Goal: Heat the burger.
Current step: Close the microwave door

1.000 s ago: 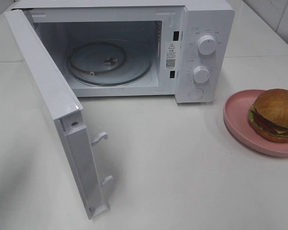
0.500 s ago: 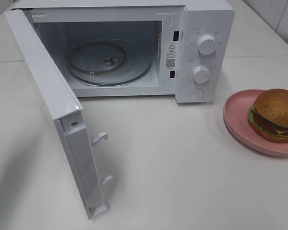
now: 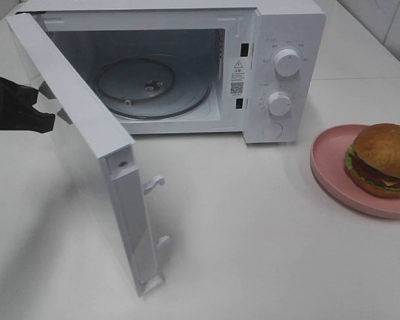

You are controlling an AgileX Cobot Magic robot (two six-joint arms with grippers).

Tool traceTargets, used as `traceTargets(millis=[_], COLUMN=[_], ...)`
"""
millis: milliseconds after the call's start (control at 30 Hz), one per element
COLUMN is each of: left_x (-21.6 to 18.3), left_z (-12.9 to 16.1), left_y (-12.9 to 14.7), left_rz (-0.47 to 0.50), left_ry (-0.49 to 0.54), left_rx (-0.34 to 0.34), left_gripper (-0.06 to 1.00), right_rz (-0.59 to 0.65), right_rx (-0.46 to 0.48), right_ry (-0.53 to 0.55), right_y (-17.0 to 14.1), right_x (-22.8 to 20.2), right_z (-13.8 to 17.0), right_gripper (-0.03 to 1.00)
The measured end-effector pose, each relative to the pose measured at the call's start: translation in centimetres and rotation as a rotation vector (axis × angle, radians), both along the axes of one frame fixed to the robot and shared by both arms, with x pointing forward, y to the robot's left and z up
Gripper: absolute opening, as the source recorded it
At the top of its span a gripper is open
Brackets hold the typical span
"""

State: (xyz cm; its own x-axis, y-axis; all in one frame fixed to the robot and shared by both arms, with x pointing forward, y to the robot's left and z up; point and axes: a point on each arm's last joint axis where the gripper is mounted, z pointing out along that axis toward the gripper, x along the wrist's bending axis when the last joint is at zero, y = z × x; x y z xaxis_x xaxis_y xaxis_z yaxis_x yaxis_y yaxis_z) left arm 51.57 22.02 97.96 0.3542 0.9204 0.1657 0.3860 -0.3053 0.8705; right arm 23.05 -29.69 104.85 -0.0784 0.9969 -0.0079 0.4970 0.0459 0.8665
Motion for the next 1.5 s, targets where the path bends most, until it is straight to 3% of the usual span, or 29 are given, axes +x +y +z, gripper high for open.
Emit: traceTargets(millis=[867, 1233, 1500], left_x=[2.1, 5.2, 6.9], left_z=[-2.8, -2.6, -3.3], left_y=[-6.1, -10.7, -14.3], left_rz=[-0.187, -0.264, -0.346], left_ry=[-0.095, -0.143, -0.073], left_rx=[-0.004, -0.025, 0.035], left_gripper=[0.00, 0.00, 0.00], right_rz=[0.000, 0.000, -0.001], right_rx=[0.001, 0.001, 0.000], right_ry=[0.000, 0.000, 0.000], right_y=[0.0, 0.0, 0.0], right_x=[0.0, 0.0, 0.0], right_z=[0.0, 0.0, 0.0], right_gripper=[0.61, 0.61, 0.61])
